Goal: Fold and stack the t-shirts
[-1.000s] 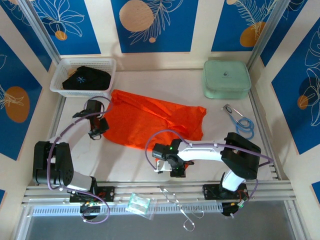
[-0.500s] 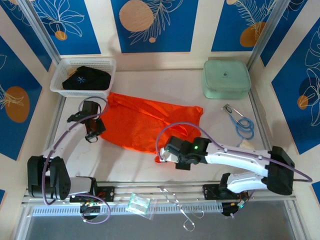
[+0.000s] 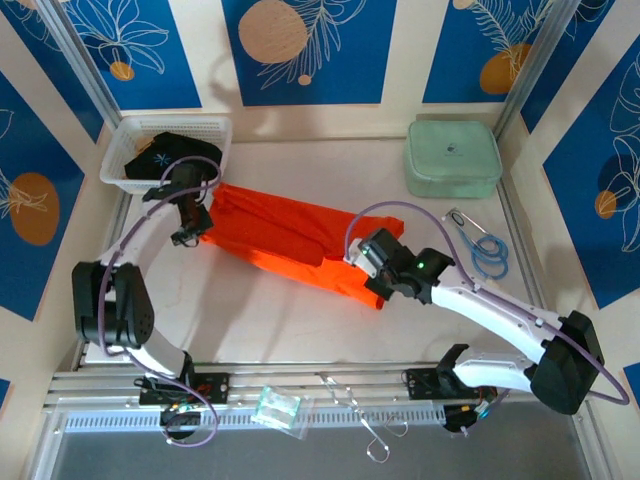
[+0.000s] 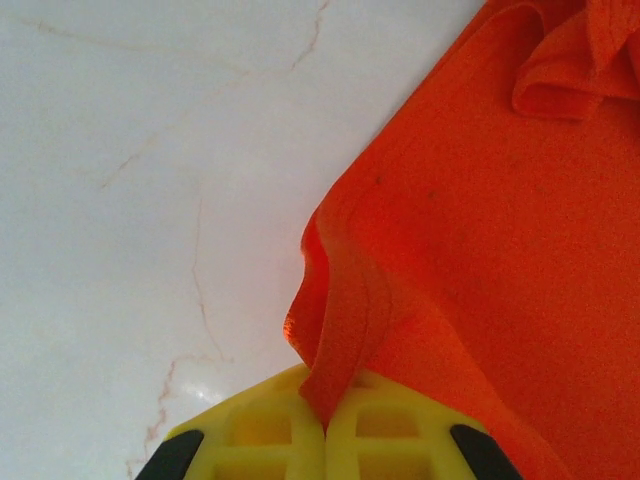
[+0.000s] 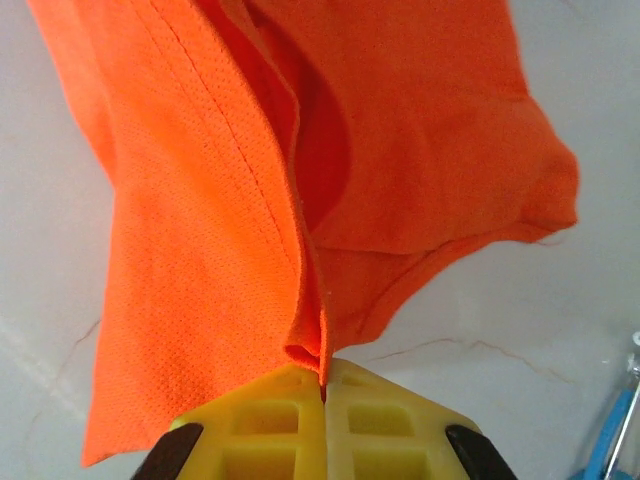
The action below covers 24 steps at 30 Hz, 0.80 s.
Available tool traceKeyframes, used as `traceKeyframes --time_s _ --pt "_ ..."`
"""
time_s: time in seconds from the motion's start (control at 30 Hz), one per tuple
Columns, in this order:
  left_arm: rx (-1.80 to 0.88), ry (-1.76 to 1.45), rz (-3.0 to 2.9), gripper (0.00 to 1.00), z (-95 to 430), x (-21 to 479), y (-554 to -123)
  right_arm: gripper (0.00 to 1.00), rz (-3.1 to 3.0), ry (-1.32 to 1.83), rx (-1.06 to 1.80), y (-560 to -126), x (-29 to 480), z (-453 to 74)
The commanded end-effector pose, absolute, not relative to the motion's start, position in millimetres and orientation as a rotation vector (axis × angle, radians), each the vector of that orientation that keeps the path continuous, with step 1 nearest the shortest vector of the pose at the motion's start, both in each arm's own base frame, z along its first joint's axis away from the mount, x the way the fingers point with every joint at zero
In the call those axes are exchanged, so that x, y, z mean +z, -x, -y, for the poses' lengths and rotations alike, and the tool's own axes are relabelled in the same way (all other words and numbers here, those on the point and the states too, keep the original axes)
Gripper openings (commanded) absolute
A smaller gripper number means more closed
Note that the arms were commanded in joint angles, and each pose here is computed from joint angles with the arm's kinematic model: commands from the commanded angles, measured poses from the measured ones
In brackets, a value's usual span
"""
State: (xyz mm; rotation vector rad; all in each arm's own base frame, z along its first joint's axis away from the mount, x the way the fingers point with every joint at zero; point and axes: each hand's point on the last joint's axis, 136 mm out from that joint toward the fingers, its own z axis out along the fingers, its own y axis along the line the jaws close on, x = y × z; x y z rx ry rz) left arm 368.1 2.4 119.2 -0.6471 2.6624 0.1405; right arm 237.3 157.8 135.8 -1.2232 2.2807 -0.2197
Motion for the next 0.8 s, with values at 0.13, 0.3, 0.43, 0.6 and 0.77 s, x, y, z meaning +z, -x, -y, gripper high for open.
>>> traceKeyframes --time_s 0.13,0.3,0.43,0.6,0.77 --pt "0.236 0.596 -2.709 0.00 -7 110 -401 0.00 -2.269 1.020 -0.185 -280 152 -157" --pt "0.276 0.568 -2.732 0.00 -7 103 -424 0.00 -2.274 1.007 -0.169 -305 146 -157" --pt "0.299 0.537 -2.747 0.00 -6 100 -441 0.00 -2.288 1.093 -0.196 -319 130 -158" --pt "0.301 0.510 -2.762 0.00 -3 94 -457 0.00 -2.297 1.175 -0.228 -335 111 -159" --pt "0.312 0.483 -2.779 0.20 1 87 -468 0.00 -2.303 1.216 -0.205 -348 96 -165"
